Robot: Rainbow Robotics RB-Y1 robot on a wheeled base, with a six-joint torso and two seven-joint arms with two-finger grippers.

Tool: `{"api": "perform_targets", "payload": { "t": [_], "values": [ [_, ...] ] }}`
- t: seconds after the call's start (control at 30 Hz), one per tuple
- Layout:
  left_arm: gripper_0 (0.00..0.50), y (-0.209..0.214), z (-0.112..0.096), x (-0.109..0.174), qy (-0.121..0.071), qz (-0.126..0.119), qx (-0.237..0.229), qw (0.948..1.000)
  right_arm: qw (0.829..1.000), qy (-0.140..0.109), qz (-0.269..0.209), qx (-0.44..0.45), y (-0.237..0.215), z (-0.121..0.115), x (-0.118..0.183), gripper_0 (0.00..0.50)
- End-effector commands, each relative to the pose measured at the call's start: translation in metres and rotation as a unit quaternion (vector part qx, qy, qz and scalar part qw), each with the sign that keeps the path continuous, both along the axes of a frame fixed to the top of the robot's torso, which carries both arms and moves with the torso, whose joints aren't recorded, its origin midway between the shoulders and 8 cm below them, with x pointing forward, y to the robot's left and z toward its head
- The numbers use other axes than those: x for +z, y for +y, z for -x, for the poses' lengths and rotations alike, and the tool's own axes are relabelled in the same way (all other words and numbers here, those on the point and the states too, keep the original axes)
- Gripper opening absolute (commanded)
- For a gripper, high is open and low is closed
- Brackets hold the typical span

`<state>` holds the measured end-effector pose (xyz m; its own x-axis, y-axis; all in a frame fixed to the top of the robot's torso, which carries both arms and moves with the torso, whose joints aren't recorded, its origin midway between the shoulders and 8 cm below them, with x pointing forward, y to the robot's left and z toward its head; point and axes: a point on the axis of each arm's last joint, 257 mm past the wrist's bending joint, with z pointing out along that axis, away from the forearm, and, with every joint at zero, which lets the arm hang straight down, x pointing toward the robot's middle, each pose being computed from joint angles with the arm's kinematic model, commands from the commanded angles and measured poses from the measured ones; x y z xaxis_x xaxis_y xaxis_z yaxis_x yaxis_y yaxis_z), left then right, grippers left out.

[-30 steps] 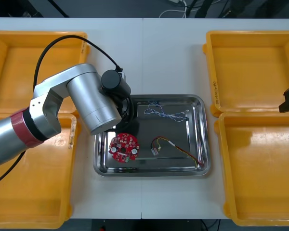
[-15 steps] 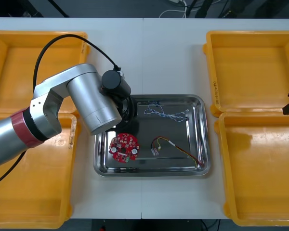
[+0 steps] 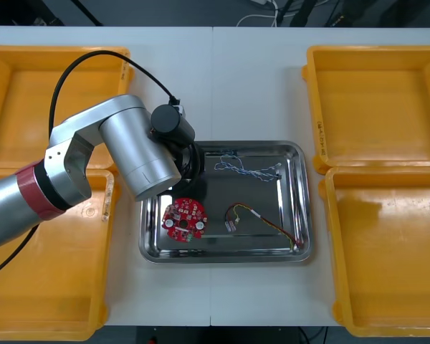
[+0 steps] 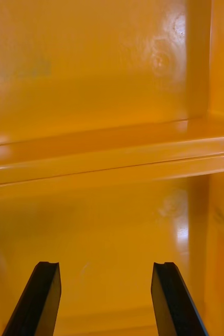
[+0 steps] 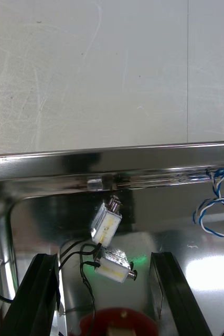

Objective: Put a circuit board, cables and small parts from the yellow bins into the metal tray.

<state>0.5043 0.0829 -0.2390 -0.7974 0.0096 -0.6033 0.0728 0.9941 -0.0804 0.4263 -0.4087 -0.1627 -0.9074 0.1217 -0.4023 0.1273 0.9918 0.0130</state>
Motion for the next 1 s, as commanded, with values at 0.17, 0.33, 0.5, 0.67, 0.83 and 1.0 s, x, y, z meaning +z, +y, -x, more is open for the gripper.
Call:
{"api": "perform_targets", "payload": {
  "t": [0.17,0.33,0.5,0.67,0.83,1.0],
  "values": [
    [0.500,0.019,0.007,0.036,0.023,0.021,0.036,0.9989,1.000,-0.031,0.001,0.000,0.003,-0.009,0.007,0.500],
    [0.500,0.036,0.012,0.054,0.041,0.014,0.036,0.9984,0.999,-0.035,0.010,0.001,0.001,-0.011,0.005,0.500],
    [0.500,0.059,0.013,0.076,0.052,0.013,0.039,0.9978,0.999,-0.035,0.012,0.004,0.000,-0.011,0.005,0.500],
    [0.500,0.086,0.016,0.093,0.068,0.003,0.035,0.9971,0.999,-0.032,0.011,0.008,0.000,-0.009,0.006,0.500],
    [0.500,0.111,0.022,0.113,0.082,-0.004,0.032,0.9961,0.999,-0.030,0.012,0.011,0.000,-0.008,0.007,0.500],
    [0.500,0.132,0.028,0.127,0.091,-0.015,0.027,0.9954,0.999,-0.031,0.005,0.011,0.003,-0.008,0.006,0.500]
  ]
}}
